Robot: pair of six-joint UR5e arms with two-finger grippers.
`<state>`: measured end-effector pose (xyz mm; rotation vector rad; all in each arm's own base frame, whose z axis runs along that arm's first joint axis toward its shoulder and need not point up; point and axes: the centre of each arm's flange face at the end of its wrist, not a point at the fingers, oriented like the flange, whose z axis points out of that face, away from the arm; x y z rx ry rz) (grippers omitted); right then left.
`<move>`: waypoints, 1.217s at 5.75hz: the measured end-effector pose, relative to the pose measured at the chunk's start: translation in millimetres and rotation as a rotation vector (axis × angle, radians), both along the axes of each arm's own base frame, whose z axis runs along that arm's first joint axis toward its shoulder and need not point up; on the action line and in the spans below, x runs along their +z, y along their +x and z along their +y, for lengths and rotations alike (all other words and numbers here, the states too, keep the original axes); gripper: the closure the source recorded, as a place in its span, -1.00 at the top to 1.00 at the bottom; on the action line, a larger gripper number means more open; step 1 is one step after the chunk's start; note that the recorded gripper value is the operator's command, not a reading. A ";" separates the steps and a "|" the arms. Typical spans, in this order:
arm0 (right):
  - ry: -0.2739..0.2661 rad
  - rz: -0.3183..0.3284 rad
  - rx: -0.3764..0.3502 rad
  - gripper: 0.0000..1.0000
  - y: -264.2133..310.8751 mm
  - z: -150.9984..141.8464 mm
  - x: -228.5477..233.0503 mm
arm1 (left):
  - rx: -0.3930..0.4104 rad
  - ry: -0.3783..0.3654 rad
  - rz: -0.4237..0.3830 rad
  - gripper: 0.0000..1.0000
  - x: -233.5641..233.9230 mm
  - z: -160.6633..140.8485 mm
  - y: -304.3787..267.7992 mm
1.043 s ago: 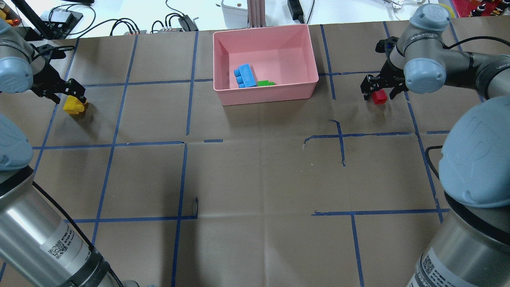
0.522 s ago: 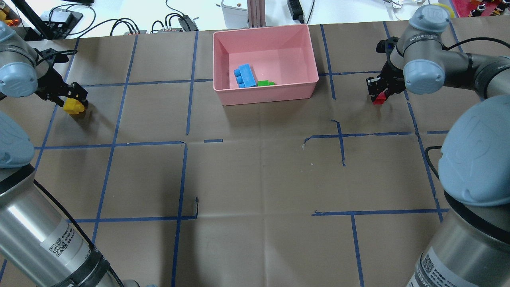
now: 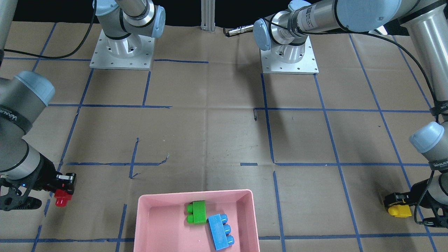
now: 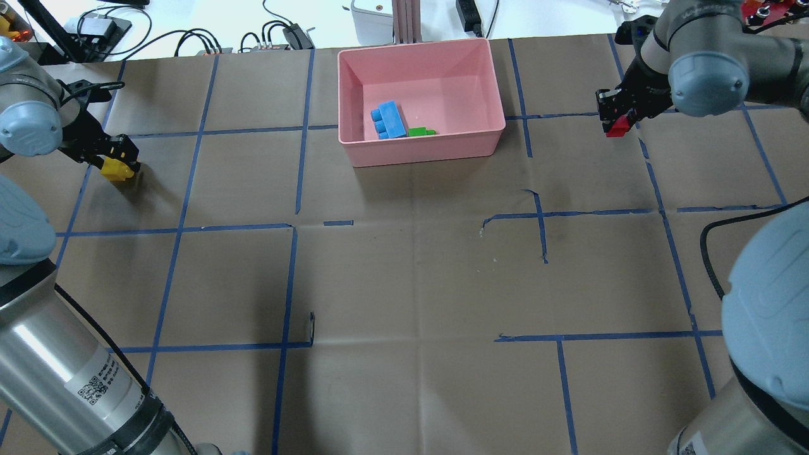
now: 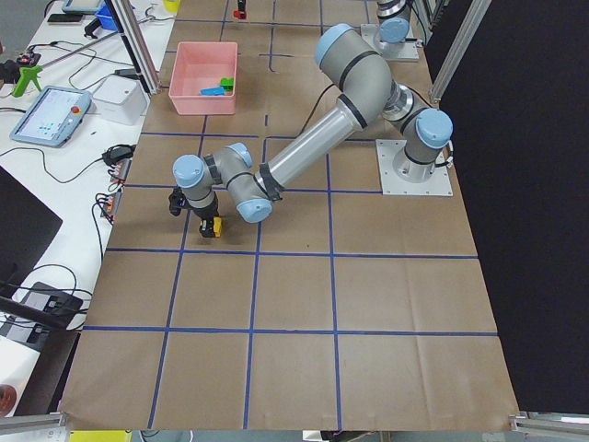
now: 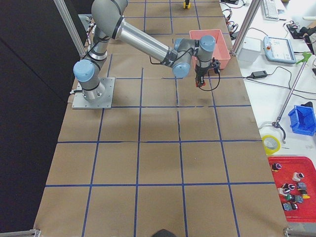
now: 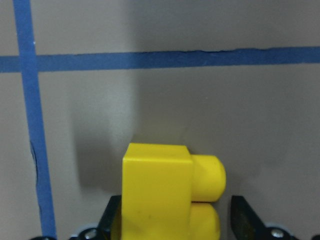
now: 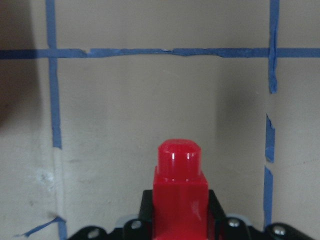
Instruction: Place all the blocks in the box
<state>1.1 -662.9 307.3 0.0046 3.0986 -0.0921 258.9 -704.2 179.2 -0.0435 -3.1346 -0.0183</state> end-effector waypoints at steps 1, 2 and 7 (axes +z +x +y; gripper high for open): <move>-0.025 -0.073 -0.025 -0.91 32.0 2.2 36.4 | -0.002 -0.003 -0.002 -0.90 2.4 -0.3 0.3; -0.072 -0.200 -0.044 -0.91 78.3 -5.5 65.2 | -0.006 -0.010 -0.010 -1.00 9.2 -1.1 0.8; -0.222 -0.455 0.040 1.00 234.0 -83.2 27.0 | -0.029 -0.023 -0.019 -1.00 209.7 7.5 -33.6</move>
